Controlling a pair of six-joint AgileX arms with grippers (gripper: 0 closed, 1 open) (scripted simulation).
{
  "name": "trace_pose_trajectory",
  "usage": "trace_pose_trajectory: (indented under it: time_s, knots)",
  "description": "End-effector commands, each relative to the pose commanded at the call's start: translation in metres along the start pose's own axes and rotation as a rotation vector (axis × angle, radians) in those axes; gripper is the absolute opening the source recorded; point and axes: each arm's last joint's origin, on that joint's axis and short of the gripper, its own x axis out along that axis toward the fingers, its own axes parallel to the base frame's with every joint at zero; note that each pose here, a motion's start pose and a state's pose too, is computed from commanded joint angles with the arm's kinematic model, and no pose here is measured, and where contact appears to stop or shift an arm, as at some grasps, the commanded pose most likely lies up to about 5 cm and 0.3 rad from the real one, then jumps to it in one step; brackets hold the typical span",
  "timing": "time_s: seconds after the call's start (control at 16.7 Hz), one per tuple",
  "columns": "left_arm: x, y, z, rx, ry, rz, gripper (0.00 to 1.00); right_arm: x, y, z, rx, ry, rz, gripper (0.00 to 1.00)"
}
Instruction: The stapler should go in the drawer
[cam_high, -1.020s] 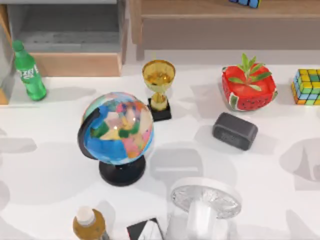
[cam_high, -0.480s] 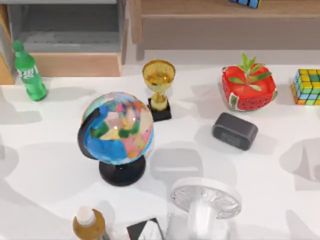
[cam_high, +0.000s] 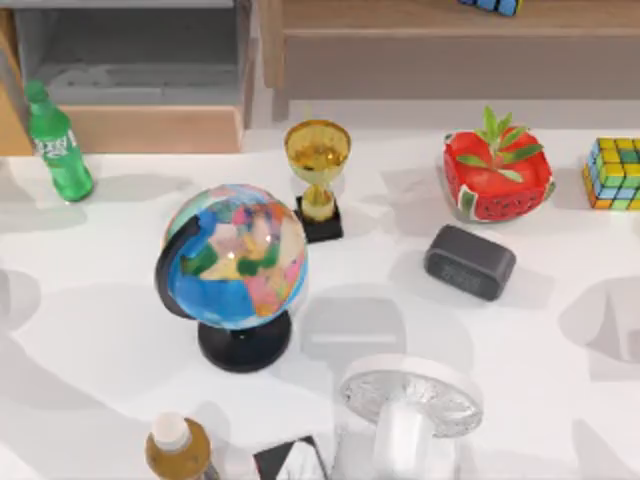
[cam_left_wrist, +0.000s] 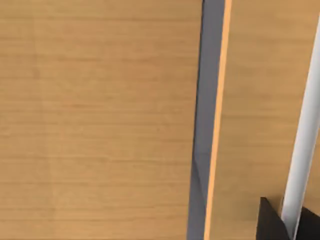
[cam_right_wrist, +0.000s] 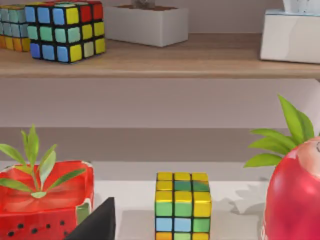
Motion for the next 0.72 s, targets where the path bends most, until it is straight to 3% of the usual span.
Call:
trace_pose_trajectory:
  time_s: [0.3, 0.6, 0.72]
  knots:
    - [0.036, 0.002, 0.001, 0.0, 0.003, 0.002, 0.0, 0.0, 0.0, 0.0, 0.0, 0.0, 0.0, 1.0]
    - [0.042, 0.002, 0.001, -0.001, 0.003, 0.001, 0.0, 0.0, 0.0, 0.0, 0.0, 0.0, 0.0, 1.0]
    - [0.042, 0.002, 0.001, -0.001, 0.003, 0.001, 0.15, 0.0, 0.0, 0.0, 0.0, 0.0, 0.0, 1.0]
